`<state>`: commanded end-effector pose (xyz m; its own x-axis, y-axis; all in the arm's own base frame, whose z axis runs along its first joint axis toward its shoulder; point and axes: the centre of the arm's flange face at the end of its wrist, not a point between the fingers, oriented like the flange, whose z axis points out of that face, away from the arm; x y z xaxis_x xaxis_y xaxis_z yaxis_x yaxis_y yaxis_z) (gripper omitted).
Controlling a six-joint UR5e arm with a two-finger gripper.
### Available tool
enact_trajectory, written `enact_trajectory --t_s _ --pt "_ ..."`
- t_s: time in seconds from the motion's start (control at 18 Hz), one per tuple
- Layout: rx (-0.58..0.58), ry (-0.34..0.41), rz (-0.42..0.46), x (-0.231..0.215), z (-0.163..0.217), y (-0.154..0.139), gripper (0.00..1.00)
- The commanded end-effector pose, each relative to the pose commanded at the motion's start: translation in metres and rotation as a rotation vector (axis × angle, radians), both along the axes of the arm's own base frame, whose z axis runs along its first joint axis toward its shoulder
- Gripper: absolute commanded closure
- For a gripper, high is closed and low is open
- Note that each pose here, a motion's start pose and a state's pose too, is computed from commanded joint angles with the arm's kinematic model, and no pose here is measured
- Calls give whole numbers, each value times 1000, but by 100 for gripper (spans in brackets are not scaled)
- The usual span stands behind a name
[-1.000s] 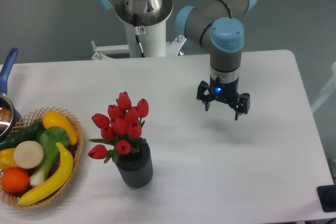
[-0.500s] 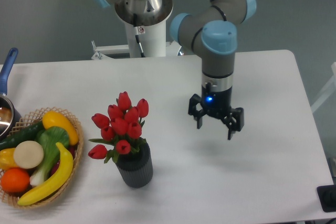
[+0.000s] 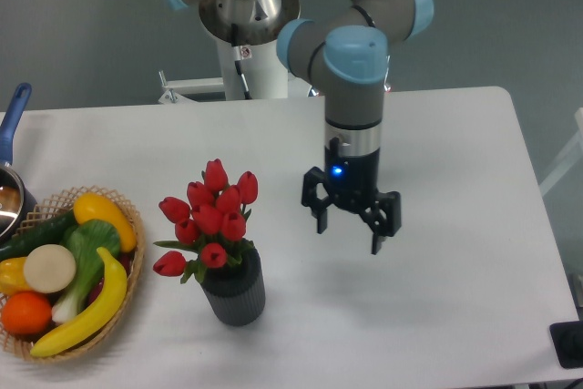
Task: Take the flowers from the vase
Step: 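Tilt the gripper and lower it toward the tulip stems above the vase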
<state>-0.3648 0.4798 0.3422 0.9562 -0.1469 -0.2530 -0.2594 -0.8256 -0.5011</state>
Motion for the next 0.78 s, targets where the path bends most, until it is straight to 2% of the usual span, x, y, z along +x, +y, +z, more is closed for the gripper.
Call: enact_trajectory --t_s 0.11,0.22,0.44,0.61,0.78 --pt "151 -130 -96 18 2 6 0" --pt "262 -228 -134 23 4 -8 0" --pt "292 -221 -191 39 -7 -40 0" --pt "318 -255 -211 43 -15 -41 0" --pt "325 -269 -221 32 -21 -26 0"
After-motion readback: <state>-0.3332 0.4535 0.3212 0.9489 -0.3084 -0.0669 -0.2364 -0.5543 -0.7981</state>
